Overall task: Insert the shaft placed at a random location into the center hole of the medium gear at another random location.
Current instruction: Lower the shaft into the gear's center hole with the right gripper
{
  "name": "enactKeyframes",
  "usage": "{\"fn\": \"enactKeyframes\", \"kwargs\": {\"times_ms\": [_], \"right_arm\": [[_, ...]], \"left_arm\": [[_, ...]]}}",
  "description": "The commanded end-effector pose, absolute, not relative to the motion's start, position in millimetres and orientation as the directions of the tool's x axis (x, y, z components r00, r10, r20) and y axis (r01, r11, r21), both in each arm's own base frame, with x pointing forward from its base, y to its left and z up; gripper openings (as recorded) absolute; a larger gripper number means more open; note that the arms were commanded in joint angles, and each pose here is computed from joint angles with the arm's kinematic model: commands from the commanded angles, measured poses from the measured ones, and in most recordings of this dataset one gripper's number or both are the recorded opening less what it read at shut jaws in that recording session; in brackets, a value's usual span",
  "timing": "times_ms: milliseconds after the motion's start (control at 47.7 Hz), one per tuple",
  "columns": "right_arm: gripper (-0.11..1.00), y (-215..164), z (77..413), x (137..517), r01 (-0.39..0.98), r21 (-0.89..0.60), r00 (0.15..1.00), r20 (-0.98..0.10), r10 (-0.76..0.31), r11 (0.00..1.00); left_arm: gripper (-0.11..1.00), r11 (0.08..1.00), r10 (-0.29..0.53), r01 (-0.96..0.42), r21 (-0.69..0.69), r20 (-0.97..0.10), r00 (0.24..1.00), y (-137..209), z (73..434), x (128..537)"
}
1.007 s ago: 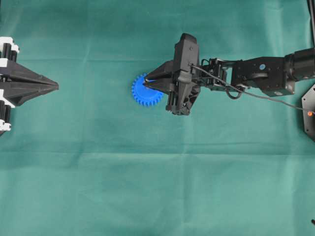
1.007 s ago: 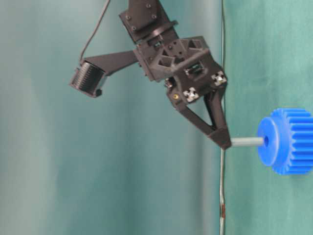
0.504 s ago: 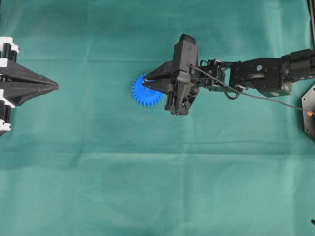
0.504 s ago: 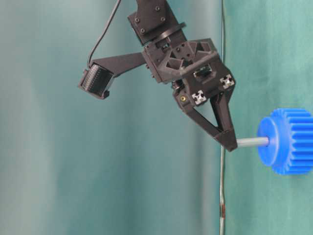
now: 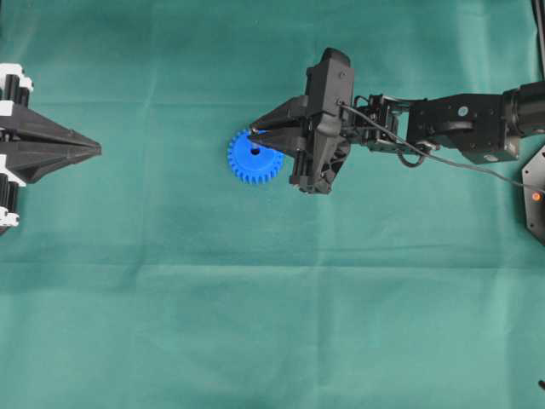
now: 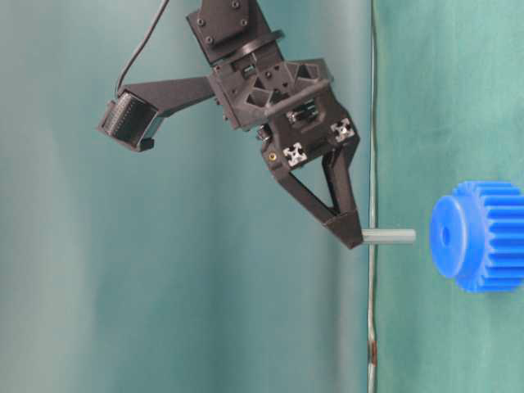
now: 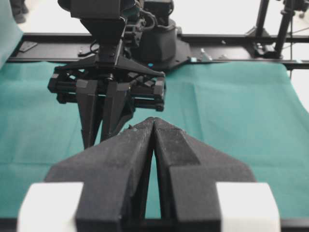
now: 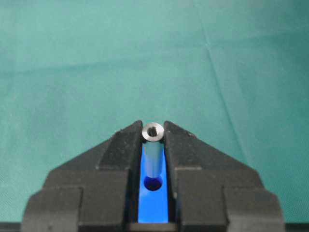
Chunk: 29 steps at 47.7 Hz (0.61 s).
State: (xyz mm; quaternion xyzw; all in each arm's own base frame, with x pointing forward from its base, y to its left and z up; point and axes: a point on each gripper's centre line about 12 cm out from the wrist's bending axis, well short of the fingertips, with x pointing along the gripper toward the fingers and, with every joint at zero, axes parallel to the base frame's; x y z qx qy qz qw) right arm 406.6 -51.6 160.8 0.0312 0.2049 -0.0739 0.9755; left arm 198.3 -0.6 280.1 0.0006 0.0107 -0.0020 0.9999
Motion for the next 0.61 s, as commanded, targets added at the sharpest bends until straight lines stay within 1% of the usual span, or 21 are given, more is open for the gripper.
{"fn": "enactKeyframes", "kwargs": {"times_ms": [0, 587], "right_arm": [[0.13, -52.1, 174.2, 409.7, 0.152, 0.020, 0.923, -0.360, -0.135, 0.988], [0.13, -50.9, 147.4, 415.6, 0.160, 0.034, 0.906, -0.402, -0.133, 0.986]], "left_arm": [[0.00, 1.000, -0.003, 0.003, 0.004, 0.000, 1.000, -0.4, 288.9, 200.7], [0.00, 1.000, -0.003, 0.003, 0.004, 0.000, 1.000, -0.4, 288.9, 200.7]]}}
